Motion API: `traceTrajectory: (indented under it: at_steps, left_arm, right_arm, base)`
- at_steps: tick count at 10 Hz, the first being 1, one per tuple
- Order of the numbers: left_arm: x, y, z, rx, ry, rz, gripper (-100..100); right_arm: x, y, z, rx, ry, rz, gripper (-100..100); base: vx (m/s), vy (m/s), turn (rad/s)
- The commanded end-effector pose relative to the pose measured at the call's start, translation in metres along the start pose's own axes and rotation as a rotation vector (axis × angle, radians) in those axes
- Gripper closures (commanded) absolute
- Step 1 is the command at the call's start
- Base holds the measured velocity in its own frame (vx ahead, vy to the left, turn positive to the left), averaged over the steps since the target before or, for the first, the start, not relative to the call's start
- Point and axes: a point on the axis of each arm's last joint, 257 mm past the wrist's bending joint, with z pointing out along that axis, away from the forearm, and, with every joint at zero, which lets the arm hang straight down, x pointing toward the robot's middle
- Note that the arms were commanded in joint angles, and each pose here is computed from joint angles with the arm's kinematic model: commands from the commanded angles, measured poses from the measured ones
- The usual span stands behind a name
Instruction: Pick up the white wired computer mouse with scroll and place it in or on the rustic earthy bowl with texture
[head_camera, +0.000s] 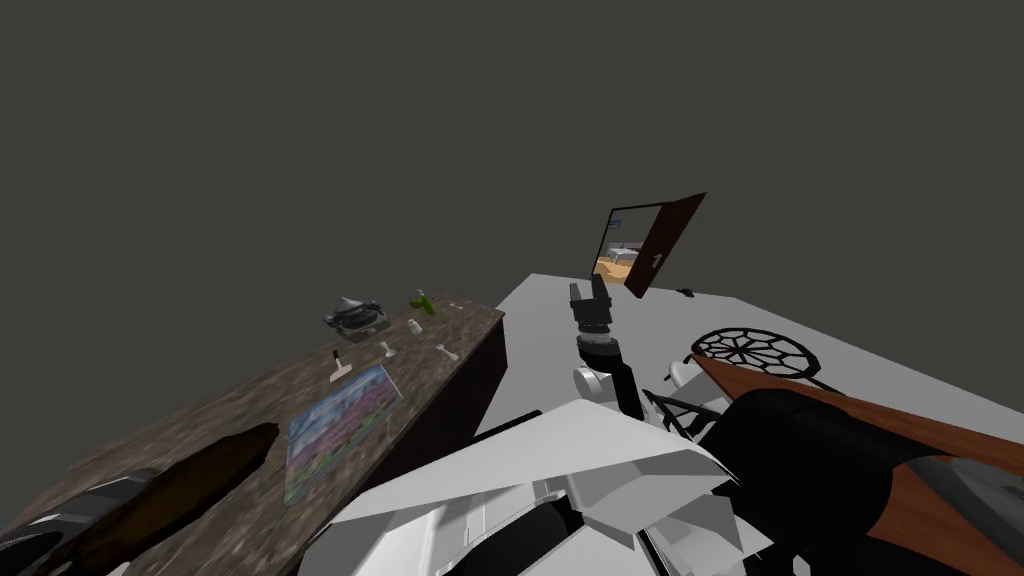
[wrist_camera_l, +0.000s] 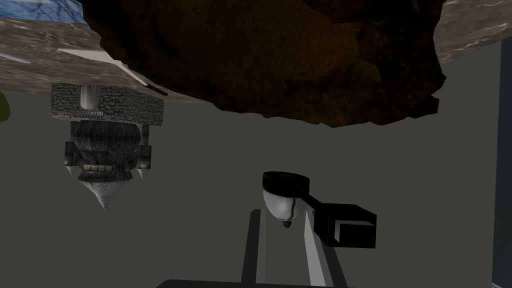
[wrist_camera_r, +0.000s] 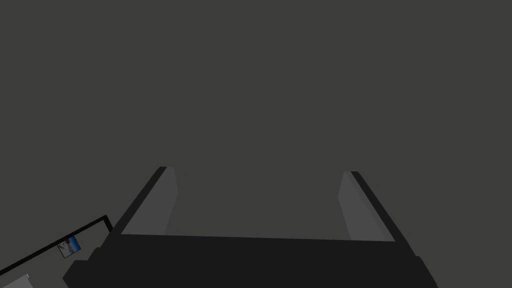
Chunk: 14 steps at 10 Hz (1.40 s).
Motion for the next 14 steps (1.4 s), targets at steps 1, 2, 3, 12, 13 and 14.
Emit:
traceTrajectory:
  at_steps: [1,2,3,12,13,14]
  left_arm:
    - [-0.003,0.017,0.001,-0.04,0.007,-0.02,100]
    - [-0.001,0.01,0.001,-0.024,0.004,-0.012,100]
    - [-0.002,0.01,0.001,-0.026,0.003,-0.014,-100]
    - [-0.036,-0.019,-0.011,0.003,-0.01,-0.004,-100]
    - [-0.041,-0.025,-0.014,0.01,-0.011,0.0,-100]
    - [-0.046,-0.032,-0.017,0.016,-0.01,0.003,-100]
  right_arm:
    - [0.0,0.0,0.0,0.0,0.0,0.0,0]
    - [0.0,0.0,0.0,0.0,0.0,0.0,0]
    - [0.0,0.0,0.0,0.0,0.0,0.0,0]
    - [0.0,0.0,0.0,0.0,0.0,0.0,0]
    - [0.0,0.0,0.0,0.0,0.0,0.0,0]
    - [0.0,0.0,0.0,0.0,0.0,0.0,0]
  base:
    - [0.043,0.012,-0.226]
    - [0.019,0.008,-0.05]
    - [0.005,0.002,0.003]
    - [0.0,0.006,0.035]
    - [0.003,0.015,0.058]
    - [0.002,0.012,0.063]
